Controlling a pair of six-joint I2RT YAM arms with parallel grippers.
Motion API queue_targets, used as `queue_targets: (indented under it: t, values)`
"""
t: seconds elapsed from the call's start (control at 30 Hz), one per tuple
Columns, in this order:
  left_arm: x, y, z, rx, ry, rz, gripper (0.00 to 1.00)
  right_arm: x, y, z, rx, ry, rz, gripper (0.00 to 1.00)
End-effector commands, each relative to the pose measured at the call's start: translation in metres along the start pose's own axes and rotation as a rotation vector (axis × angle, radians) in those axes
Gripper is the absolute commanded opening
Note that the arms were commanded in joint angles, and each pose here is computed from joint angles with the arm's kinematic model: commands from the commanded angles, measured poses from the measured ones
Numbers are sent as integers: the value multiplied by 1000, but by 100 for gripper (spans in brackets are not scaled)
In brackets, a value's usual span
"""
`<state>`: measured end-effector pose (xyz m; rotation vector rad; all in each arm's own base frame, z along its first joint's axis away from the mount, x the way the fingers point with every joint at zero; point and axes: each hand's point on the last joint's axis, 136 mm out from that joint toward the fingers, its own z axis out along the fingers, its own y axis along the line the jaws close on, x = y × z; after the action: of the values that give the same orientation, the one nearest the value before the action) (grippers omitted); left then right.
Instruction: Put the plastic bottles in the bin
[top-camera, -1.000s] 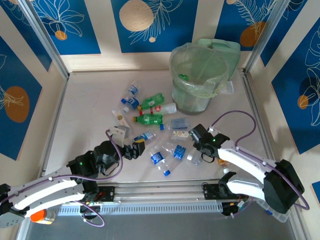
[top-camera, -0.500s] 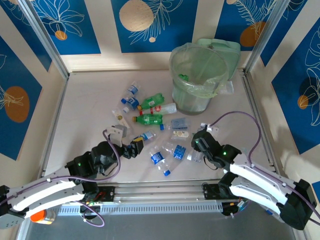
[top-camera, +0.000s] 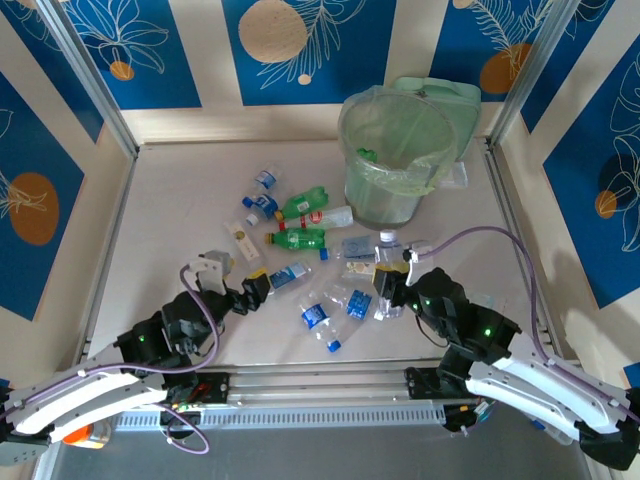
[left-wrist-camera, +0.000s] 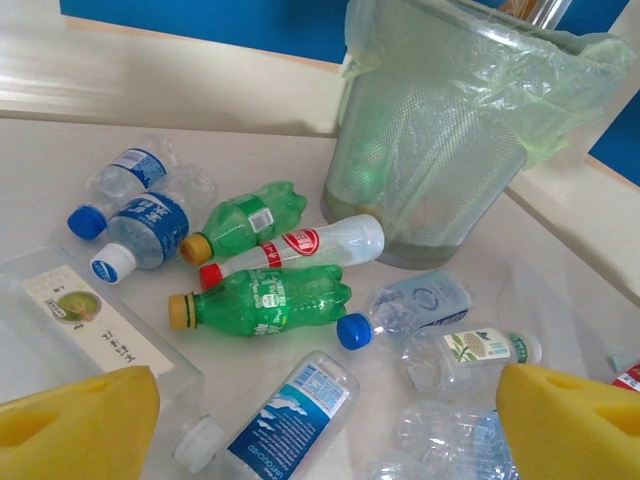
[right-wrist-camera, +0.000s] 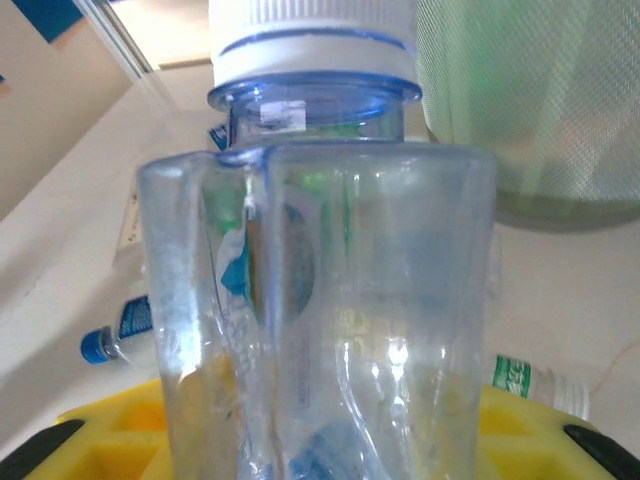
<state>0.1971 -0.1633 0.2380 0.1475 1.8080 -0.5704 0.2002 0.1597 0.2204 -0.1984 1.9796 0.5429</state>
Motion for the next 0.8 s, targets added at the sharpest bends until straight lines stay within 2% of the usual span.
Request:
queue_targets:
  t: [0.0,0.47,0.57,0.77]
  values:
    - [1,11,-2,-44,-10,-7,87,-49,24,-12,-78,-130,-45,38]
    - [-2,13,-7,-35,-27,-31,87,-169,58,-18,-62,-373,-125,36]
    - [-2,12,-7,-32,-26,-32,87,-198,41,-5,10,-380,-101,34]
    - [-2,12,-7,-33,-27,-30,87,-256,1,15,62,-392,12,33]
